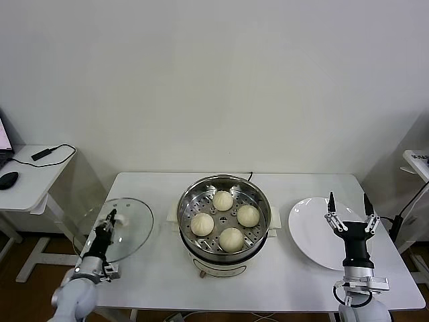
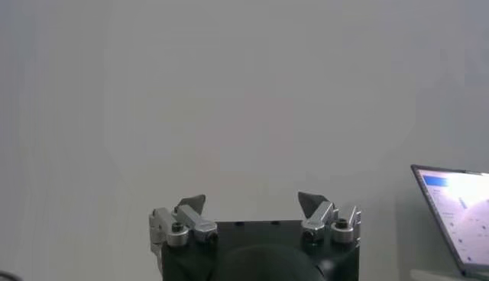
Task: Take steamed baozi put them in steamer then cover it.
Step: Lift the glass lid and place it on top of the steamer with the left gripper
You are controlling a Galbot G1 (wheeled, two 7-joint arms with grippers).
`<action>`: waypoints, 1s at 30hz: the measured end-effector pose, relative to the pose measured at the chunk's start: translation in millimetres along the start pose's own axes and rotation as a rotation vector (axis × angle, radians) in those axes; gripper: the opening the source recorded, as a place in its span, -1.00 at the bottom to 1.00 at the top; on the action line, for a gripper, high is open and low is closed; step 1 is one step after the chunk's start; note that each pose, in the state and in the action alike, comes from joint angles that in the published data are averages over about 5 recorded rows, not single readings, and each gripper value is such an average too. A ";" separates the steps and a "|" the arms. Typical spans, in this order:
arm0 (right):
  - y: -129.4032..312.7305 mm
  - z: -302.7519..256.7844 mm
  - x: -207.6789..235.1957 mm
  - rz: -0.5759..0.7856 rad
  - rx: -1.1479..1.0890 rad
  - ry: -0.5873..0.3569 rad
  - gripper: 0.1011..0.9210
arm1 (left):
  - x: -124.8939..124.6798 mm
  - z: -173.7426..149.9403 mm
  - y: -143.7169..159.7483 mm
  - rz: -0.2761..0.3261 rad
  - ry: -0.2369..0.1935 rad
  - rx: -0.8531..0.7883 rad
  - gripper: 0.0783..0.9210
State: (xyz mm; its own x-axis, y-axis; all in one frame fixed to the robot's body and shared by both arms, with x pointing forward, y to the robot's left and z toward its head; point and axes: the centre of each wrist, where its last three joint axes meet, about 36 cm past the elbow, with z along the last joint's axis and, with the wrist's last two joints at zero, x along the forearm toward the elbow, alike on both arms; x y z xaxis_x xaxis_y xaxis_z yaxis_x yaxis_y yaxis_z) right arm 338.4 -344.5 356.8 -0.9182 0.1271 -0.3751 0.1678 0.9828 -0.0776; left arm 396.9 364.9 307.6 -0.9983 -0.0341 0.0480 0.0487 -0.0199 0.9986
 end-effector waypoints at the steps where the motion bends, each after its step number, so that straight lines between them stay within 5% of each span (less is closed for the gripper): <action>1: 0.5 0.0 -0.3 0.000 -0.001 0.000 0.76 | 0.6 0.2 8.8 -0.021 0.000 0.001 -0.74; 7: 2.9 -0.2 -2.4 0.004 -0.003 0.001 0.76 | 9.2 -17.7 74.1 -0.167 -0.037 0.028 -0.74; 15: 0.0 -1.2 -6.9 0.019 0.006 -0.002 0.76 | 32.6 -85.3 160.5 -0.329 -0.157 0.093 -0.74; 24: -0.2 4.2 -8.4 0.038 0.007 0.001 0.76 | 58.1 -176.3 193.8 -0.320 -0.302 0.204 -0.74; 30: 0.4 9.9 -8.4 0.051 0.003 0.008 0.76 | 66.6 -224.5 198.7 -0.269 -0.355 0.235 -0.74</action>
State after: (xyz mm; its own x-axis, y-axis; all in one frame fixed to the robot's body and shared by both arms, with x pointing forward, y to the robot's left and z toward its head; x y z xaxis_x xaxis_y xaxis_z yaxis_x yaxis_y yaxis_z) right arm 349.7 -346.5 350.8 -0.9114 0.1779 -0.3711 0.2154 0.9746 -0.0617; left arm 347.6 134.4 504.4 -0.9261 0.2846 -0.2478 -0.1793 0.2458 0.9526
